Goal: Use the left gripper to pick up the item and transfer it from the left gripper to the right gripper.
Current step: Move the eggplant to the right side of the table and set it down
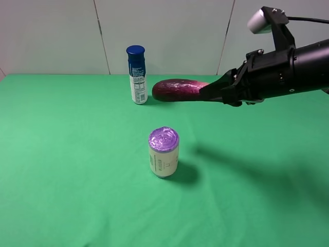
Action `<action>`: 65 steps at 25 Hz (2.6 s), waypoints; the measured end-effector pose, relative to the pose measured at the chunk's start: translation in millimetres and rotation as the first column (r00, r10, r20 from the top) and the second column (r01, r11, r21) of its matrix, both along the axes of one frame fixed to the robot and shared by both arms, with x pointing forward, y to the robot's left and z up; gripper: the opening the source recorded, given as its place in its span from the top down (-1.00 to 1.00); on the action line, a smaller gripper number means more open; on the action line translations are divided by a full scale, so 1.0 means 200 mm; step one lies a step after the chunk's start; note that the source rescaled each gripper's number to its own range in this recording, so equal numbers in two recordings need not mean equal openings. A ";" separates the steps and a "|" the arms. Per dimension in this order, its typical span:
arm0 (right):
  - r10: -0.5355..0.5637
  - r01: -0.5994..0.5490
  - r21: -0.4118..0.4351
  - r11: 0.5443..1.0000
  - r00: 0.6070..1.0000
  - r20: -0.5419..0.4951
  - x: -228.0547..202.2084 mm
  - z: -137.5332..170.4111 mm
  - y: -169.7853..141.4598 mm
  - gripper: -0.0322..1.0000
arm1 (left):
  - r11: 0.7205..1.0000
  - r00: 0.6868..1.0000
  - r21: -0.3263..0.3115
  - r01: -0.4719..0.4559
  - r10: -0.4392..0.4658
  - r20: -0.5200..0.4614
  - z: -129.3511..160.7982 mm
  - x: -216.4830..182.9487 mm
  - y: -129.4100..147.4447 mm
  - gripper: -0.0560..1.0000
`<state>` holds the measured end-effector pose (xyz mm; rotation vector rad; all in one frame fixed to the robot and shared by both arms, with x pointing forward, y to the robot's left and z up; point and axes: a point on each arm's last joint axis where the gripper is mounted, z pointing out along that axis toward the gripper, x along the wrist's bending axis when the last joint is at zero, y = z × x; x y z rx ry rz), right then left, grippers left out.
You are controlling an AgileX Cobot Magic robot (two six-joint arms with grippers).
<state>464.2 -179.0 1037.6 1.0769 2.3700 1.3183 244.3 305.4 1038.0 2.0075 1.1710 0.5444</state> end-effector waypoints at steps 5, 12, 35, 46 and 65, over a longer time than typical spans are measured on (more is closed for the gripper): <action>-0.069 0.069 -0.036 0.997 0.998 0.005 0.02 -0.01 -0.04 0.90 | 0.990 0.990 -0.001 -0.140 0.140 -0.001 0.00 0.00 0.00 -0.99; -0.185 0.185 -0.112 0.976 0.983 0.011 0.06 -0.03 -0.13 0.90 | 0.912 0.912 -0.001 -0.410 0.410 -0.001 0.00 -0.01 0.01 -0.99; -0.371 0.347 -0.328 0.878 0.929 -0.010 0.08 -0.17 -0.24 0.90 | 0.790 0.787 -0.040 -0.612 0.613 0.072 0.00 -0.08 0.01 -0.99; -0.432 0.358 -0.398 0.844 0.895 -0.110 0.16 -0.37 -0.24 0.90 | 0.787 0.784 -0.039 -0.615 0.616 0.072 0.00 -0.08 0.01 -0.99; -0.443 0.268 -0.509 0.818 0.858 -0.260 0.18 -0.60 -0.23 0.93 | 0.787 0.784 -0.039 -0.615 0.617 0.073 0.00 -0.08 0.01 -0.97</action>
